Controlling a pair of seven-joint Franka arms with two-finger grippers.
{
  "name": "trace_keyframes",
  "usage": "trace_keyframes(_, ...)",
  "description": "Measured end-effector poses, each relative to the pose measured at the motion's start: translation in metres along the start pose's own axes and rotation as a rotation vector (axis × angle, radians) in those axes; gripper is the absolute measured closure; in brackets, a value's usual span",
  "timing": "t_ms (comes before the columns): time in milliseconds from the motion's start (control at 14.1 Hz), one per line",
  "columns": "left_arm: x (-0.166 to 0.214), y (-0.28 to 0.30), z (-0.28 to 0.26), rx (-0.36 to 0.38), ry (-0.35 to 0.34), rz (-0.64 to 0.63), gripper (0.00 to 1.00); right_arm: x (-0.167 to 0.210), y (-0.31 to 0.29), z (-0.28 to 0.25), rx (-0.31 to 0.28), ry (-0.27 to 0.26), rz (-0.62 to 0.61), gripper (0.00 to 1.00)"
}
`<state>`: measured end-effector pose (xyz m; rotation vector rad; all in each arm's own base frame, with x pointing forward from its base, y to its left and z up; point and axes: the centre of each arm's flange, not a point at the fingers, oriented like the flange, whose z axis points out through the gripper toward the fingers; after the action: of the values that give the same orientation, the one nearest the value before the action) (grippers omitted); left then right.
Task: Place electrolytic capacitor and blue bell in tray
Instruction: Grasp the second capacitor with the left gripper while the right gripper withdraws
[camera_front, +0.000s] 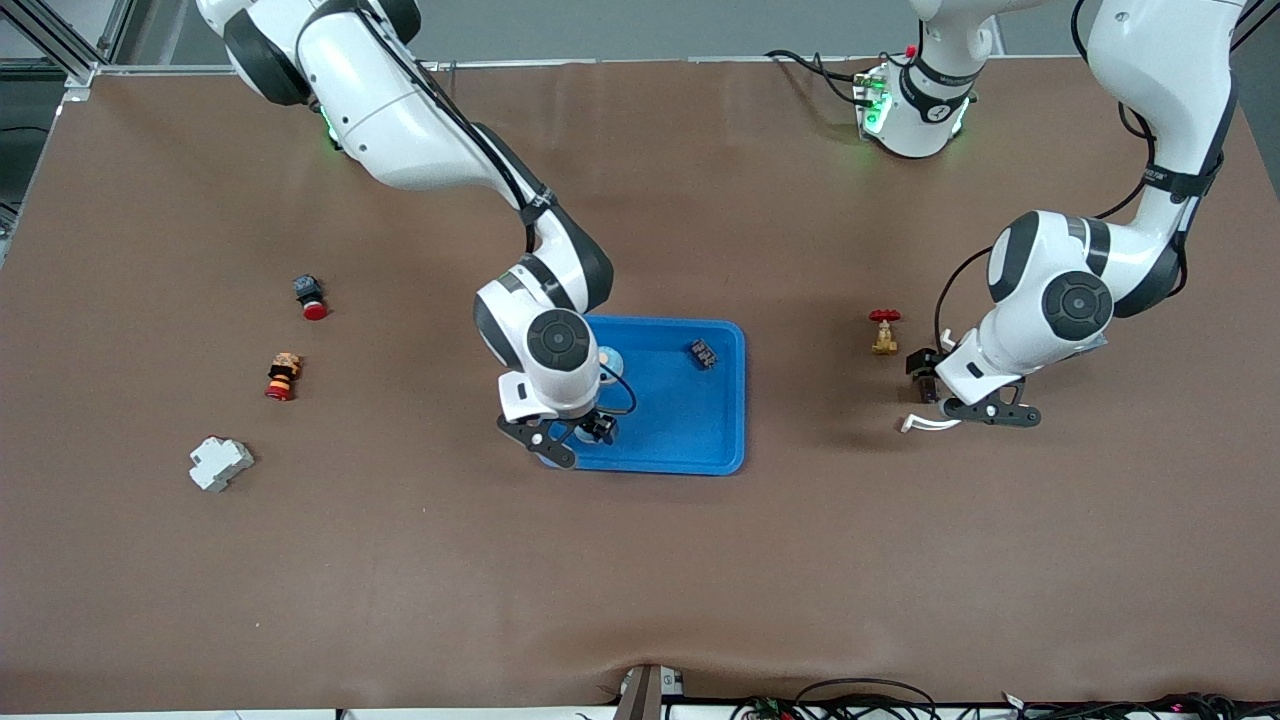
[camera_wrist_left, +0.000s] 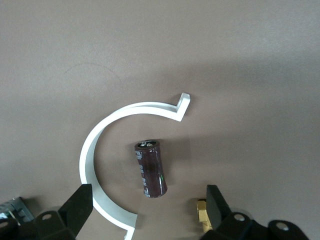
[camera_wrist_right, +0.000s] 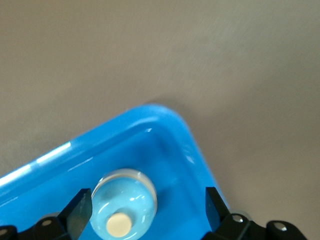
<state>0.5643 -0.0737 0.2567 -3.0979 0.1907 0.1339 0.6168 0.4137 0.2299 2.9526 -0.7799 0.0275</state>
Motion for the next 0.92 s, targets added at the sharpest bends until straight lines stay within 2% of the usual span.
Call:
trace_keyframes(212,0.0,0.001,0.011,-0.01,-0.001,-0.022,0.0,0.052,0.027,-0.028,0.013,-0.06,-0.068,0.0)
trace_keyframes(354,0.001,-0.002,0.019,-0.02,0.004,-0.041,0.0,0.115,0.073,-0.049,0.034,-0.093,-0.174,0.0)
trace_keyframes(566,0.004,-0.007,0.031,-0.036,0.012,-0.072,0.0,0.213,0.175,-0.063,0.028,-0.133,-0.313,0.0)
trace_keyframes(708,0.005,-0.008,0.037,-0.043,0.017,-0.106,0.0,0.267,0.245,-0.067,0.045,-0.142,-0.394,0.0)
trace_keyframes(920,0.007,-0.006,0.047,-0.059,0.033,-0.142,0.0,0.316,0.335,-0.088,0.074,-0.128,-0.493,0.0)
